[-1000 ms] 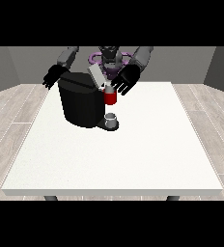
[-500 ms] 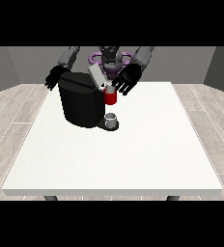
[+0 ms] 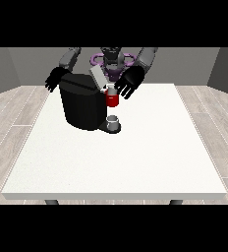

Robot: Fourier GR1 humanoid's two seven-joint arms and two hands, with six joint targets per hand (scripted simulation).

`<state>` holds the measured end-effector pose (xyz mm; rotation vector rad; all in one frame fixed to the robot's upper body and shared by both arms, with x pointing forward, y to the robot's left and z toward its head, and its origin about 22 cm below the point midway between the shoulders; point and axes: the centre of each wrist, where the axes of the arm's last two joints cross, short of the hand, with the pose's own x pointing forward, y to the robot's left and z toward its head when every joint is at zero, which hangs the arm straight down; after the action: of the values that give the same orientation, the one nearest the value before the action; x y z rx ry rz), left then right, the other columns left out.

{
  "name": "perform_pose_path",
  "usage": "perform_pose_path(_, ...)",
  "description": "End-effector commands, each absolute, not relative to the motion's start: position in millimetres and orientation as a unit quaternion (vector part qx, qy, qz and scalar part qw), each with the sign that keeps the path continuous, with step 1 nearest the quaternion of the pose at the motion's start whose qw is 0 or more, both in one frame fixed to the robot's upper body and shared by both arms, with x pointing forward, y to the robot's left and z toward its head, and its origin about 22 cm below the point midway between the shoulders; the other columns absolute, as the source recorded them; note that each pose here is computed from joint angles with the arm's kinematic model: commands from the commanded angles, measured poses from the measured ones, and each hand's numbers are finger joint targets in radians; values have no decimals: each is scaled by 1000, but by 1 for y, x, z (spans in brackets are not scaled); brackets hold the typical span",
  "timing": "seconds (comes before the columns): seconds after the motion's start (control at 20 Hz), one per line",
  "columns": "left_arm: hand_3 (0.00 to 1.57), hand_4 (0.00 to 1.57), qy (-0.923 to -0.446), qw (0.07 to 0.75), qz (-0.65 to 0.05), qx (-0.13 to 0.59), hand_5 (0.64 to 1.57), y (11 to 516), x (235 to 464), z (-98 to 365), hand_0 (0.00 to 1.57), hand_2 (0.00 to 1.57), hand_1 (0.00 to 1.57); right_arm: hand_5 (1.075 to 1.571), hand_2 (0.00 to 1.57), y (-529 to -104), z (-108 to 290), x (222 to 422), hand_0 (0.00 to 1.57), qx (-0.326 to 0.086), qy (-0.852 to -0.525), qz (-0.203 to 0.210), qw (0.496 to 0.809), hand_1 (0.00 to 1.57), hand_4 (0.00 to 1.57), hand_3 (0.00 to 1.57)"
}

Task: Insert the coffee pod into the coffee machine and close the lid

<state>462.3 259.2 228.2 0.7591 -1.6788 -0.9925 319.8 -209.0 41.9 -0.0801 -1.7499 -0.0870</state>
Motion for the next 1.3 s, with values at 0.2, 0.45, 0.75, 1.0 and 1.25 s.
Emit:
perform_pose_path(0.2, 0, 0, -659, 516, -448, 315, 1571, 262, 463, 225, 0, 0, 0, 1571, 0, -212, 28, 313, 0, -33, -756, -39, 653, 0, 344, 0)
perform_pose_path(0.45, 0, 0, -662, 512, -449, 312, 1571, 268, 461, 209, 0, 0, 0, 1571, 0, -199, 33, 309, 0, -37, -757, -31, 652, 0, 416, 0)
perform_pose_path(0.75, 0, 0, -643, 531, -458, 307, 1571, 276, 458, 210, 0, 0, 0, 1571, 0, -226, 9, 298, 0, -37, -737, -50, 673, 0, 383, 0)
perform_pose_path(1.0, 0, 0, -661, 540, -447, 268, 1571, 258, 455, 178, 0, 0, 0, 1571, 0, -247, 6, 300, 0, -55, -734, -63, 674, 0, 430, 0)
perform_pose_path(1.25, 0, 0, -689, 617, -327, 193, 1571, 264, 450, 137, 0, 0, 0, 1571, 0, -236, -10, 275, 0, -42, -730, -60, 679, 0, 445, 0)
